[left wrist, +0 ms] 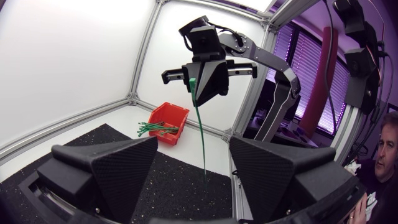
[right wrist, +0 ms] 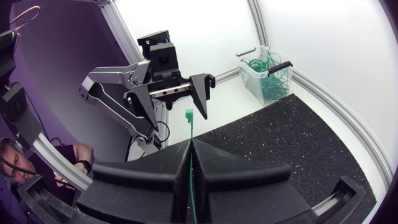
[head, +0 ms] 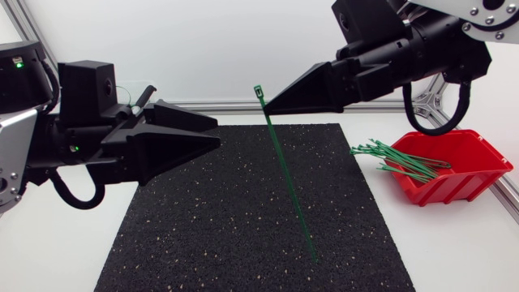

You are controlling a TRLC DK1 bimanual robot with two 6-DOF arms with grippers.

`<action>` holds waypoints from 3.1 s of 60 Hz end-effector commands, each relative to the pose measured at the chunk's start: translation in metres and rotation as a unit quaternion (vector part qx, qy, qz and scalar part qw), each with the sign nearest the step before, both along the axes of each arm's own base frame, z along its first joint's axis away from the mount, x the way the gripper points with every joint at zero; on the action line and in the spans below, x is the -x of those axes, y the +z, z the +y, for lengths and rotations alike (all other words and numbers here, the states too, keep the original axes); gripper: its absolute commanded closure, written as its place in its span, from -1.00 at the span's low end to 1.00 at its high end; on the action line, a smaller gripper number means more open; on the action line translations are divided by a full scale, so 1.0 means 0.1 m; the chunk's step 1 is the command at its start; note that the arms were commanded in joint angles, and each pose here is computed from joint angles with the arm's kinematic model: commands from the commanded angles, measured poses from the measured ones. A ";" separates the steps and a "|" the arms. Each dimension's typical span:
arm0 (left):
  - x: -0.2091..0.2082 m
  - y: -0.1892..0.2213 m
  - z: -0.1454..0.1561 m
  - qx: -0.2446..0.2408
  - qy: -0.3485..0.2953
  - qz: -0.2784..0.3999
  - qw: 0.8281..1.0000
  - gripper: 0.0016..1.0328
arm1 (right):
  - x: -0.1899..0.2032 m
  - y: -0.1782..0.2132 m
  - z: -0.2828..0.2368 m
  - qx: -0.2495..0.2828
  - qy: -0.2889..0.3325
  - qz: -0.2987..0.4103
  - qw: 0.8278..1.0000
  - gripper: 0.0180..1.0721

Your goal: Take a green cable tie from the red box, thread the tail through the head to close it, then place it in the transparent bin on the left.

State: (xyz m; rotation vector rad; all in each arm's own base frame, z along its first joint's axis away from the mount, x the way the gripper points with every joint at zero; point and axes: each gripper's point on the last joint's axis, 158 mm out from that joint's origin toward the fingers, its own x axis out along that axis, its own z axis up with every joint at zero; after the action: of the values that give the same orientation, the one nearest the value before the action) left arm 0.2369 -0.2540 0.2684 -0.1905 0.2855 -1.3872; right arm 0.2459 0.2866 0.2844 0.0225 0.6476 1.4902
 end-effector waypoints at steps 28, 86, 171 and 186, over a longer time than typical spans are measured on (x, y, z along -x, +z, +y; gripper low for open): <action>0.04 -0.17 -0.24 0.001 -0.041 0.005 0.999 -0.55 | -0.05 -0.12 0.15 -0.053 -0.010 0.055 0.997 0.89; 0.10 -0.36 -0.44 -0.014 -0.050 0.024 0.998 -0.55 | 0.04 -0.10 0.10 -0.091 -0.033 0.087 0.991 0.89; -0.57 -0.43 -0.39 -0.118 0.258 -0.111 0.952 -0.46 | -0.82 0.00 0.03 0.074 -0.394 -0.144 0.905 0.89; -0.58 -0.43 -0.47 -0.117 0.300 -0.135 0.937 -0.42 | -0.97 0.07 -0.02 0.087 -0.444 -0.162 0.877 0.89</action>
State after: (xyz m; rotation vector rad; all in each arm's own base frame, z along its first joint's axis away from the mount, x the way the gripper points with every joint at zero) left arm 0.2950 -0.2990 0.2392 0.0742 0.1397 -0.7673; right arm 0.3401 0.2819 0.2842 -0.0592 0.4137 0.5386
